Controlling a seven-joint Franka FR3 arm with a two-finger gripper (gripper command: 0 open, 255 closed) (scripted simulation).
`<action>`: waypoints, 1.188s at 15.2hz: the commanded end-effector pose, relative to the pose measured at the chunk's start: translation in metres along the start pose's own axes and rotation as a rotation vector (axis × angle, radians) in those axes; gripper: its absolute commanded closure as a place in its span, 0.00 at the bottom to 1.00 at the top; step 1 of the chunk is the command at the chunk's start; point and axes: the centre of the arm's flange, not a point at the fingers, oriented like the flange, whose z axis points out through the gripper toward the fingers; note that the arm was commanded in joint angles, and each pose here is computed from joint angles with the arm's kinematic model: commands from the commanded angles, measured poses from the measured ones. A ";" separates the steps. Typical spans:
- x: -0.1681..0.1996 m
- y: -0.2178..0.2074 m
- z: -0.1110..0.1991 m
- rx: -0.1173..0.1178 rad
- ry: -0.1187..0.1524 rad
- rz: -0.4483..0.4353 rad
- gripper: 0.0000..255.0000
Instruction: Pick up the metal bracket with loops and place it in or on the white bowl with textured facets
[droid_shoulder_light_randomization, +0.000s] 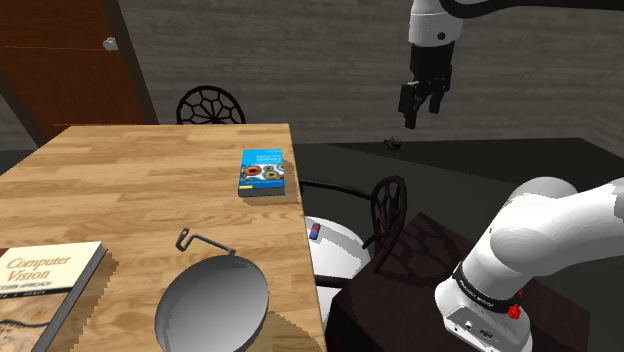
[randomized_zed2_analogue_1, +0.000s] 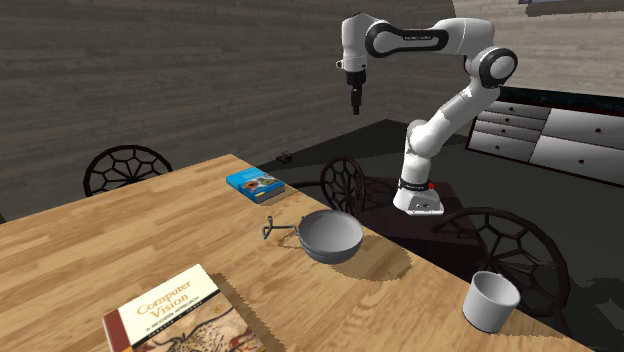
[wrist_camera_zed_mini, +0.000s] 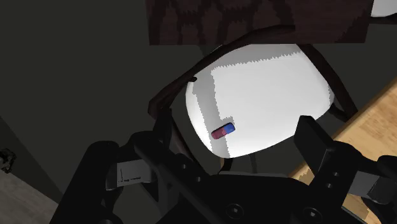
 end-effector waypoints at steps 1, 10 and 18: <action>0.000 0.000 0.000 0.000 0.000 0.000 0.00; 0.025 -0.103 0.043 0.015 0.062 -0.009 0.00; 0.049 -0.195 0.078 0.028 0.118 -0.016 0.00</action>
